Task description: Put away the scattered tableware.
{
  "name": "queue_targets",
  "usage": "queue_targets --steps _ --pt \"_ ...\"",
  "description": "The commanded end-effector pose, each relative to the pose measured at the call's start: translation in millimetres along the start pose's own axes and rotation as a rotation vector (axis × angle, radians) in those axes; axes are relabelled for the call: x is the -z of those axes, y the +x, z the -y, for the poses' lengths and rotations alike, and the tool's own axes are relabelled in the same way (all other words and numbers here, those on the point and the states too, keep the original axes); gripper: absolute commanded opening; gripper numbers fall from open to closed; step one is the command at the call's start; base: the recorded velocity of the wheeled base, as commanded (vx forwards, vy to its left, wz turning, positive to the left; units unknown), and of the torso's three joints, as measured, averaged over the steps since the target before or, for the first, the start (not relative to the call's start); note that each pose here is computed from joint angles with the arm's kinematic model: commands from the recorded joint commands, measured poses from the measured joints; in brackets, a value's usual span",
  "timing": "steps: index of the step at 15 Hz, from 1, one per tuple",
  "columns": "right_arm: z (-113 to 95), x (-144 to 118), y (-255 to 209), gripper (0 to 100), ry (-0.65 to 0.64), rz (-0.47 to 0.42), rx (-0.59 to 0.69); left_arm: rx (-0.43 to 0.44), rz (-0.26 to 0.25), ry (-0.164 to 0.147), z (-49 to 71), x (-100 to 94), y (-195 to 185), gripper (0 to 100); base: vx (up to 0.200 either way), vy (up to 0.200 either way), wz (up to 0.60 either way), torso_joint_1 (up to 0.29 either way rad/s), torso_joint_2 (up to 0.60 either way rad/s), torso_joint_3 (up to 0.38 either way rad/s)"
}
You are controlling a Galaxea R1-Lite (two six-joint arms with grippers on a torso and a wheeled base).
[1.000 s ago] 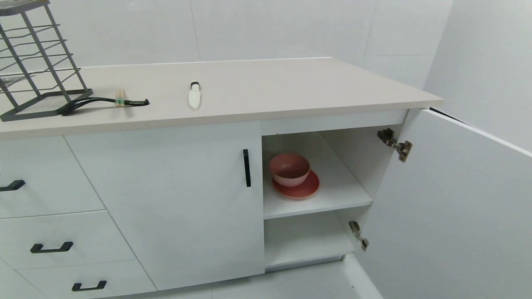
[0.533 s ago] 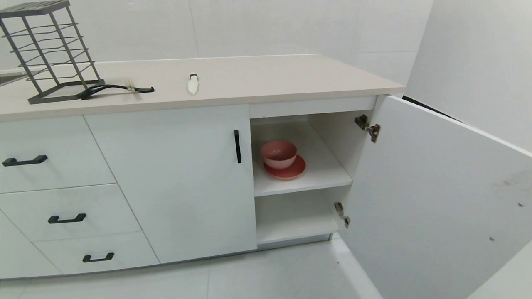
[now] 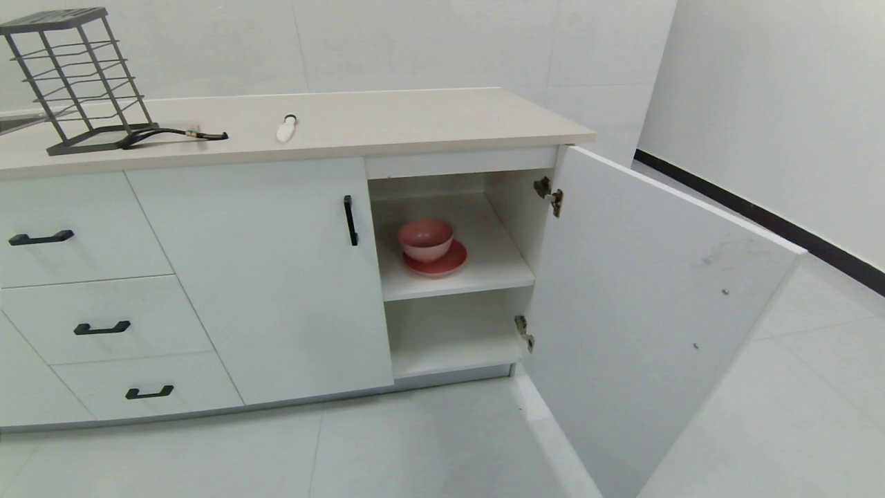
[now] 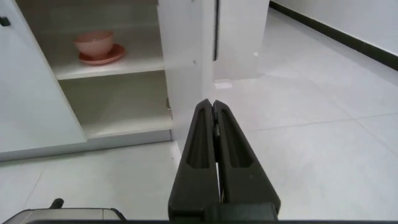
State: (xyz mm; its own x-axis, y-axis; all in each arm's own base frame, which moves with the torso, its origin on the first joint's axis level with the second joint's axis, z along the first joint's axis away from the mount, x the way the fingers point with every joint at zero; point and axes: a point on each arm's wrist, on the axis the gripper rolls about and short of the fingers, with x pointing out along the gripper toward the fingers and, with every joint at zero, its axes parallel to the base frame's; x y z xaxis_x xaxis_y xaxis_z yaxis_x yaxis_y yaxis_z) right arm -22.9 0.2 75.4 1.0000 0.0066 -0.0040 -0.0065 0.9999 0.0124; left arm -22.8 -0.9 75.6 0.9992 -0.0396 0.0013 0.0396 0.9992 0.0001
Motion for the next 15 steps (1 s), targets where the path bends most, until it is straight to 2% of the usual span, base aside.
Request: queue_targets --steps 1,3,4,5,8,10,11,13,15 --pt "0.0 0.1 0.1 0 0.001 -0.002 -0.001 0.000 0.000 -0.002 0.0 0.0 0.0 100 0.000 -0.200 0.00 0.002 0.00 -0.002" --pt "0.1 -0.9 0.2 0 0.029 0.010 0.002 0.000 0.000 -0.002 0.0 0.0 0.0 100 0.200 -0.200 0.00 0.002 0.00 0.002" --pt "-0.1 -8.6 -0.1 0 0.051 0.085 -0.003 0.000 0.000 -0.002 0.0 0.0 0.0 100 0.200 -0.200 0.00 0.002 0.01 0.007" --pt "-0.5 -25.7 -3.1 0 0.048 0.202 -0.004 0.000 0.000 -0.003 0.0 0.0 0.0 100 0.000 0.000 0.00 0.000 0.00 0.000" --pt "-3.4 -78.9 16.6 0 0.006 0.103 -0.087 0.000 0.000 -0.002 0.0 0.0 0.0 100 0.000 0.000 0.00 0.000 0.00 0.000" --pt "-4.3 -98.5 51.0 0 -0.084 0.001 -0.158 0.000 0.000 -0.003 0.0 0.0 0.0 100 0.000 0.000 0.00 0.000 0.00 0.000" --pt "-5.2 -104.1 72.5 0 -0.088 -0.038 -0.210 0.000 0.000 -0.003 0.0 0.0 0.0 100 0.000 0.000 0.00 0.000 0.00 0.000" --pt "-5.0 -109.6 110.4 0 -0.095 -0.048 -0.229 0.000 0.000 -0.003 0.0 0.0 0.0 100 0.000 0.000 0.00 0.000 0.00 0.000" --pt "-5.5 -102.0 151.2 0 -0.098 -0.085 -0.266 0.000 0.000 -0.003 0.0 0.0 0.0 100 0.000 0.000 0.00 0.000 0.00 0.000"
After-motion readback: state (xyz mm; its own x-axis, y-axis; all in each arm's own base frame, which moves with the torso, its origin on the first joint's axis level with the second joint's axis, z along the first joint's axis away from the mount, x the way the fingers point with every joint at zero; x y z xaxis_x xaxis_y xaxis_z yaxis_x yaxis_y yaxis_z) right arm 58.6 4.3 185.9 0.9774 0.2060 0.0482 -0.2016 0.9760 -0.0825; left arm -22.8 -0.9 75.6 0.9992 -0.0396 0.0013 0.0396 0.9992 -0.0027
